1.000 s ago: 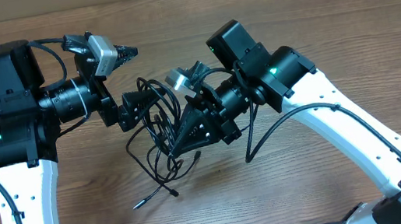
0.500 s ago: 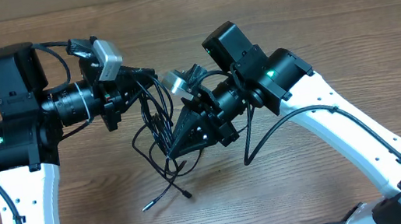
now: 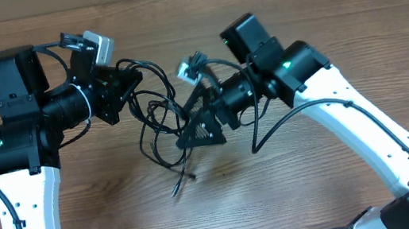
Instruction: Untangle cables
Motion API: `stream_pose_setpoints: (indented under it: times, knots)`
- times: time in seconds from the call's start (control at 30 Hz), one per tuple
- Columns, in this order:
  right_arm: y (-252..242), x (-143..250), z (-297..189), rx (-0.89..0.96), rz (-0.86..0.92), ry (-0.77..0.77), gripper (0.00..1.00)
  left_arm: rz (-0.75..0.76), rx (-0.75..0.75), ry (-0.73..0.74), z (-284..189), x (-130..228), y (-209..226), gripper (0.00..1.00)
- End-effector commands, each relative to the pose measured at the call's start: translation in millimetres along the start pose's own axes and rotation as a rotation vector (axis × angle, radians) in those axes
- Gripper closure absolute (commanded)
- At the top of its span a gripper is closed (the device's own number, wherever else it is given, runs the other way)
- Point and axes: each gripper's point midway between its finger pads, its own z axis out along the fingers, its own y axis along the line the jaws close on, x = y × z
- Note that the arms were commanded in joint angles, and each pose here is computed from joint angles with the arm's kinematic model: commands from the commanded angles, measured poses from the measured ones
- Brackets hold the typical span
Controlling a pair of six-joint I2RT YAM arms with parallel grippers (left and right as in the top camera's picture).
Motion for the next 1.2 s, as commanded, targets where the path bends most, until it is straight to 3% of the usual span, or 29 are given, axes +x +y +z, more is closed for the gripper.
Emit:
stream_pose_setpoints:
  times: [0.0, 0.37, 0.6, 0.93, 1.17]
  knots:
    - [-35.6, 3.8, -15.7, 0.188, 0.091, 0.0, 0.0, -0.176, -0.145, 0.006, -6.9, 1.6, 21.4, 0.96]
    - [-90.5, 9.9, -54.6, 0.468, 0.335, -0.057, 0.0, -0.394, -0.167, 0.04, -7.0, 14.8, 21.1, 0.96]
    - [-97.2, 4.1, -70.5, 0.597, 0.332, -0.076, 0.0, -0.416, -0.124, 0.073, 3.6, 18.1, 2.5, 0.96]
    - [-51.0, -10.8, -97.1, 0.699, -0.143, -0.023, 0.0, -0.479, -0.132, 0.085, 10.5, 19.5, -4.8, 0.96]
    - [-20.4, -24.2, -101.9, 0.843, -0.339, -0.022, 0.0, -0.394, 0.001, 0.088, 17.4, 12.3, -32.0, 0.96]
